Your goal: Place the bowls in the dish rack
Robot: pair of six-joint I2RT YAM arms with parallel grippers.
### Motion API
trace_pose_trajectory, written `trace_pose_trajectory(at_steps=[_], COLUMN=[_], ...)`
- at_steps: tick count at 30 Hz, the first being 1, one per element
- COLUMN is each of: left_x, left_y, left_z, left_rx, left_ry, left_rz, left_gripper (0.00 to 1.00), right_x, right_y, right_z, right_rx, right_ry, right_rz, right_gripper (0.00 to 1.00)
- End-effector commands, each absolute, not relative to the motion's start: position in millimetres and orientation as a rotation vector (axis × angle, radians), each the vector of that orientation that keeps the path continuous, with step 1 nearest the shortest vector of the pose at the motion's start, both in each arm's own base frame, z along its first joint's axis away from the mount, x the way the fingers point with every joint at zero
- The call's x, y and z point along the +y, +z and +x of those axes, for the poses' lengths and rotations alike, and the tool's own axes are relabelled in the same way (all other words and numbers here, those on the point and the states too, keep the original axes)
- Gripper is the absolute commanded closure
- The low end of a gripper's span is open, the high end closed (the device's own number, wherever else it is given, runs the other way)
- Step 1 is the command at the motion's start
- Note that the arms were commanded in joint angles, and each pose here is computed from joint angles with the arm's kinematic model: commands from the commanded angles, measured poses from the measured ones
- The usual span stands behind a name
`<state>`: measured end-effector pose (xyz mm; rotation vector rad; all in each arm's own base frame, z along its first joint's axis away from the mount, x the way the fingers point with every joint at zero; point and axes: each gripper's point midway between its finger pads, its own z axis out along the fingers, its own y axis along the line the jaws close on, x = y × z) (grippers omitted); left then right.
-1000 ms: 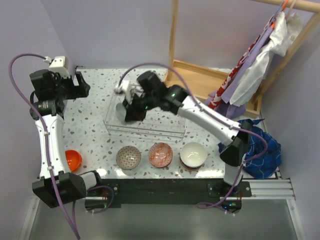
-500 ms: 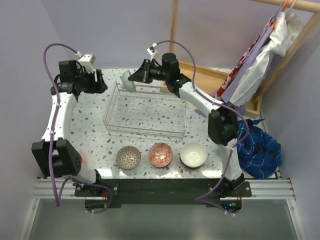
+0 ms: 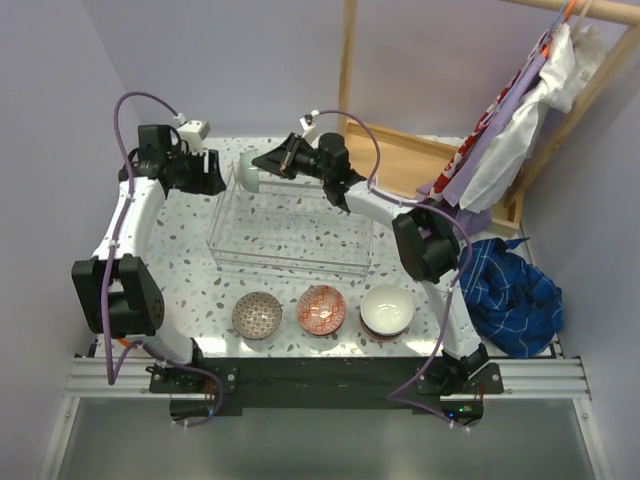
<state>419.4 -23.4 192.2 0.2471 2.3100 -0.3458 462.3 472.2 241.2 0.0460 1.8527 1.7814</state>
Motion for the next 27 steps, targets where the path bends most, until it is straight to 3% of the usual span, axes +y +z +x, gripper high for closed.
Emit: trace_pose_trajectory(at_steps=[1,15,27], left_x=[-28,-31,-36], left_y=[194,189,186], left_z=[418,421,421], left_rx=[2.294,2.294,2.292], left_ry=[-0.343,-0.361,-0.380], left_rz=[0.289,0.269,0.274], left_gripper=[0.30,0.30,0.30], right_x=[468,479,452], right_y=[261,207,162], right_z=[473,471,464], right_rx=[1.725,1.824,1.924], right_ry=[1.813,1.747,1.608], right_rz=[0.126,0.238,0.318], right_gripper=[1.00,1.00,1.00])
